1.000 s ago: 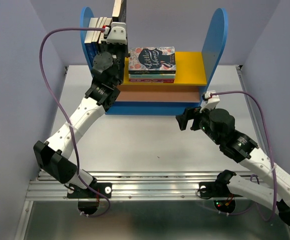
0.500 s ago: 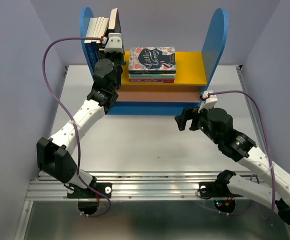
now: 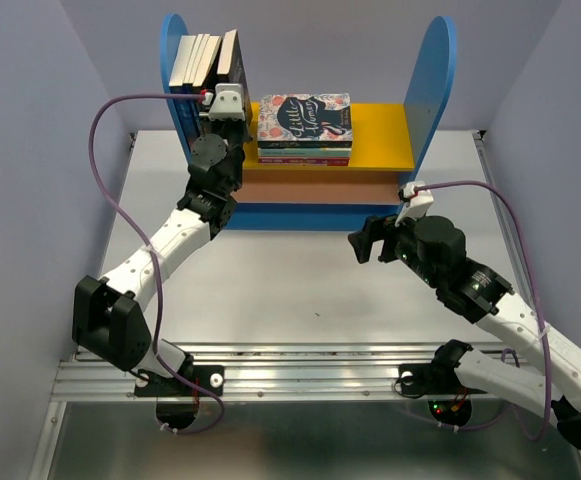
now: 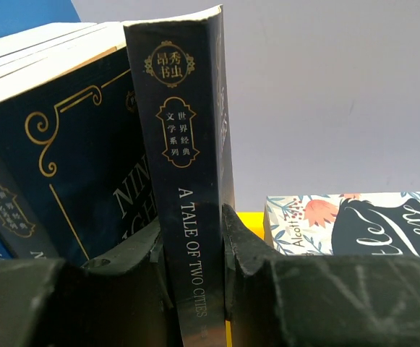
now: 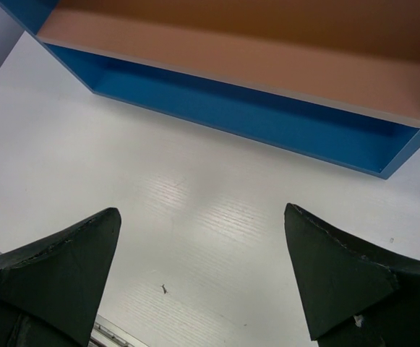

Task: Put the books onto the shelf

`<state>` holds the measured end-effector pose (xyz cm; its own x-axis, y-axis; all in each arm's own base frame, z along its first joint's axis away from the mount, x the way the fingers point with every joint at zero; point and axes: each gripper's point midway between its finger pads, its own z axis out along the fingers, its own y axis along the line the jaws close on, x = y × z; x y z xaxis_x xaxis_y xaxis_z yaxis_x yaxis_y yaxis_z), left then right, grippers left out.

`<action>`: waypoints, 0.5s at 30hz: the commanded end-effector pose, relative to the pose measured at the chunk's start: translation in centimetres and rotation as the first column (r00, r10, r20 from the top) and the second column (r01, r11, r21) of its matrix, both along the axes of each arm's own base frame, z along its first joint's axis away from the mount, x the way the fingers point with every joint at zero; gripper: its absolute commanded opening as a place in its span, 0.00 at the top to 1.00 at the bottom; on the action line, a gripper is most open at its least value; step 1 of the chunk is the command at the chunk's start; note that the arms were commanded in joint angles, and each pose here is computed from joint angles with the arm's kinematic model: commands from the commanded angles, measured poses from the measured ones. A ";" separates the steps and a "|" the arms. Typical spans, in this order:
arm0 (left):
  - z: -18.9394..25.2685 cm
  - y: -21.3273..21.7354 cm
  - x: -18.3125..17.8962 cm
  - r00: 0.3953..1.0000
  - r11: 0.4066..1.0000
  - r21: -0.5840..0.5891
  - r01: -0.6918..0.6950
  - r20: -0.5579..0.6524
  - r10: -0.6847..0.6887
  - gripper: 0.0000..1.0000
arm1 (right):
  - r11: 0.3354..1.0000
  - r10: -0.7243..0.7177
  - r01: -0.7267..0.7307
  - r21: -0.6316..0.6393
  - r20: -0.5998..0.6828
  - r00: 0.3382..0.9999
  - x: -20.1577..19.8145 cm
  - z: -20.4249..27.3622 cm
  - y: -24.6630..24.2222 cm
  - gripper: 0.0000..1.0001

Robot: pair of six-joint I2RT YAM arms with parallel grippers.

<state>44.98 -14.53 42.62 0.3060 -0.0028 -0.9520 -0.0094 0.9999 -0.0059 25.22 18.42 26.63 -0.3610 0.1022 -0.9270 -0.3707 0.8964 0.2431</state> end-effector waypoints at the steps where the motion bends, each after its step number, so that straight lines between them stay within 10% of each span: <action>1: 8.2 2.6 -3.8 0.964 0.992 -0.126 0.007 0.266 0.027 1.00 | 1.000 0.024 -0.024 0.002 0.022 0.999 -0.1 0.2 0.2 0.00; 15: 5.9 2.8 -3.9 0.971 0.996 -0.084 -0.015 0.237 0.035 0.77 | 0.999 0.050 -0.050 -0.009 0.011 0.999 -0.2 -0.3 0.7 0.00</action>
